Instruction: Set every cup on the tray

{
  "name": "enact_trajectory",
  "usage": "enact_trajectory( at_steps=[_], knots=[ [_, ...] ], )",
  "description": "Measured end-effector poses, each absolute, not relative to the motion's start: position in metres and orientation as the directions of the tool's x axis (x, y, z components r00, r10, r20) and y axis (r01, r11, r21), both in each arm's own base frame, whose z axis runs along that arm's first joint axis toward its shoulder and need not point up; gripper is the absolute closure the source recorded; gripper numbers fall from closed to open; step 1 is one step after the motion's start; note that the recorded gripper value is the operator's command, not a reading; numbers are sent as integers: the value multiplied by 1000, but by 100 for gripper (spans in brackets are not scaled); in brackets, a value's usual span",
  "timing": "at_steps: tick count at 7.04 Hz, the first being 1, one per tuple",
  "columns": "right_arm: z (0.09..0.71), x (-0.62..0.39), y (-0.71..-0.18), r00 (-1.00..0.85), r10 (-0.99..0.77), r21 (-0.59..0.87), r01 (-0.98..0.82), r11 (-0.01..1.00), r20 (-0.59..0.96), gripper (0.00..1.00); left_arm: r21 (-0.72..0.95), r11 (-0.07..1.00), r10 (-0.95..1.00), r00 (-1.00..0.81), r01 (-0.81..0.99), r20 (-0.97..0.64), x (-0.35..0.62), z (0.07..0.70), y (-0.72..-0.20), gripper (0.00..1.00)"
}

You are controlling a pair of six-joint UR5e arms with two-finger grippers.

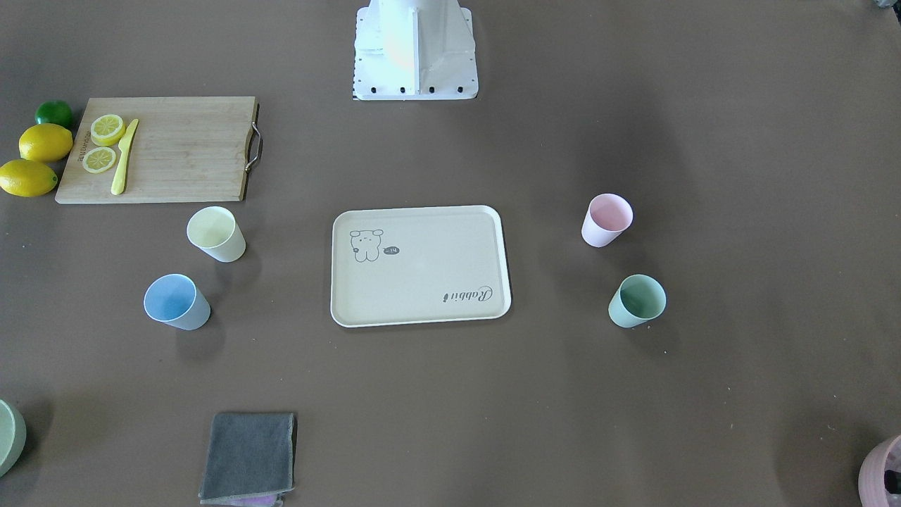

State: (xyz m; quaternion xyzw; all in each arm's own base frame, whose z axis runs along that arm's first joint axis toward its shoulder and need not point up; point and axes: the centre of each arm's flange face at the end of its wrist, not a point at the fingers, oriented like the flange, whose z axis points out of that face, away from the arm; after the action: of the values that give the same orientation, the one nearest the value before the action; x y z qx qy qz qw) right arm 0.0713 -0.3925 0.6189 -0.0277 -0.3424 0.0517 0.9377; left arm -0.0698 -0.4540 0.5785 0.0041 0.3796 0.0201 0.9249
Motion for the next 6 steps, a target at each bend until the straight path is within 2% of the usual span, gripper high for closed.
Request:
enact_trajectory(
  at_steps=[4, 6],
  knots=[
    [619, 72, -393, 760, 114, -84, -79, 993, 639, 0, 59, 998, 65, 716, -34, -695, -70, 568, -458, 2],
    [609, 71, -400, 758, 99, -60, -79, 995, 644, 0, 162, 986, 136, 715, -32, -686, -70, 557, -465, 2]
  ],
)
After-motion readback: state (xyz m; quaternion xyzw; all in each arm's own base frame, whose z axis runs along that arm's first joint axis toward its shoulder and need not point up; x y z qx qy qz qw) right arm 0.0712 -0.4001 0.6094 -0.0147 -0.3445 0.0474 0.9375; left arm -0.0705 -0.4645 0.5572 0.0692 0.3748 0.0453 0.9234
